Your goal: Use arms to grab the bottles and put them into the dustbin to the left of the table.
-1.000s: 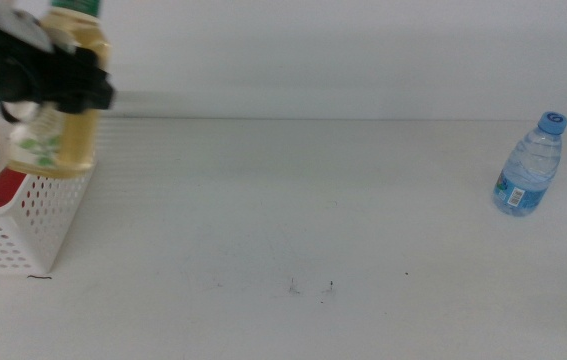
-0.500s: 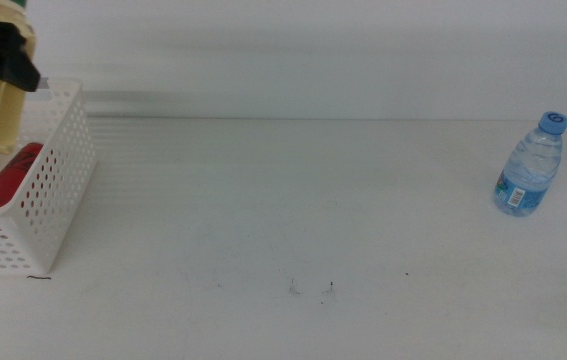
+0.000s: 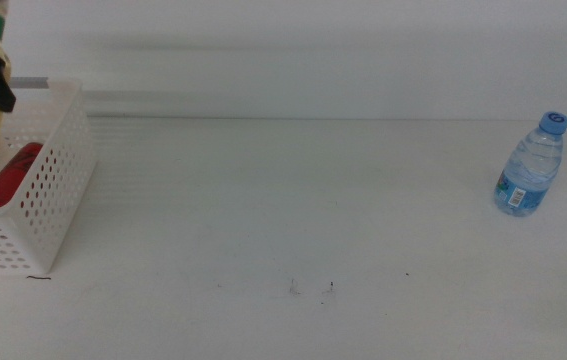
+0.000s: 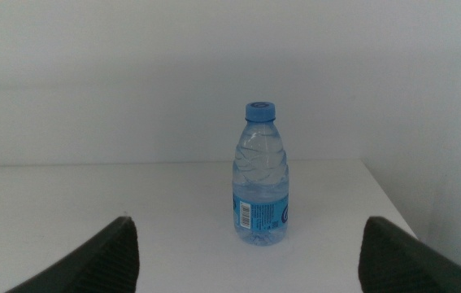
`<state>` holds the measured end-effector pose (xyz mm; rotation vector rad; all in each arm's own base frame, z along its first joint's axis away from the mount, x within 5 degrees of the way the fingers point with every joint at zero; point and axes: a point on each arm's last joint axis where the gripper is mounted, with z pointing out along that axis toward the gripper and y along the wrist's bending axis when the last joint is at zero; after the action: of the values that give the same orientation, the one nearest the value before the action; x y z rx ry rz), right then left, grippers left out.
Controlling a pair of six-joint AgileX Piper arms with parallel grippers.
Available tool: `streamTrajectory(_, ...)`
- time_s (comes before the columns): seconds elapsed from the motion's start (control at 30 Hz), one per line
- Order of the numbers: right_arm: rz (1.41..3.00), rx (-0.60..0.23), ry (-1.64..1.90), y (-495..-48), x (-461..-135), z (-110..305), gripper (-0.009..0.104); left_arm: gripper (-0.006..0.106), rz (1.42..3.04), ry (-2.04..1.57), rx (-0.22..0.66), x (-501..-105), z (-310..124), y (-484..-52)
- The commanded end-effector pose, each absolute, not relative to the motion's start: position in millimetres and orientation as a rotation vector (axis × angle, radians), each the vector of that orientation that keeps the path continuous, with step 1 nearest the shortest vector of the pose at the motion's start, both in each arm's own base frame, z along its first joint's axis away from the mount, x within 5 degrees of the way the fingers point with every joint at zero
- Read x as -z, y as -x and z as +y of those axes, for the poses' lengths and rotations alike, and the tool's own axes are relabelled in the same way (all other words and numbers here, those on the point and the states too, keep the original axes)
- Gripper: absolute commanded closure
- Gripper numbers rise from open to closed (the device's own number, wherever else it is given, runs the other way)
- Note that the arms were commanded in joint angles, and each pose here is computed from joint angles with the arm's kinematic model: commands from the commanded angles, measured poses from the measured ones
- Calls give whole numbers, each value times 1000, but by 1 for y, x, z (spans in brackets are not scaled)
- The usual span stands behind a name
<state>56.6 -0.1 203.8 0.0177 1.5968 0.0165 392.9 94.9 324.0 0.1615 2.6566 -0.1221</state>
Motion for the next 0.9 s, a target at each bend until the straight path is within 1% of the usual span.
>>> streamTrajectory(0.0, 1589, -2, -10, -56, -204, 0, 2, 99, 2609, -141, 108, -327, 100, -399)
streamTrajectory(0.13, 1589, -2, -10, -56, -204, 0, 2, 99, 2651, -130, 123, -310, 106, -406)
streamTrajectory(0.27, 1589, -2, -10, -56, -204, 0, 2, 99, 2697, -149, 81, -300, 110, -407)
streamTrajectory(0.4, 1589, -2, -10, -56, -204, 0, 2, 98, 2721, -148, 85, -296, 110, -407)
streamTrajectory(0.53, 1589, -2, -10, -56, -204, 0, 2, 93, 2733, -149, 99, -295, 110, -407)
streamTrajectory(0.63, 1589, -2, -10, -56, -204, 0, 2, 83, 2742, -148, 118, -294, 109, -406)
streamTrajectory(0.67, 1589, -2, -10, -56, -204, 0, 2, 77, 2747, -149, 121, -293, 109, -406)
streamTrajectory(0.73, 1589, -2, -10, -56, -204, 0, 2, 66, 2753, -149, 125, -291, 109, -406)
streamTrajectory(0.87, 1589, -2, -10, -56, -204, 0, 2, 38, 2759, -153, 111, -290, 110, -406)
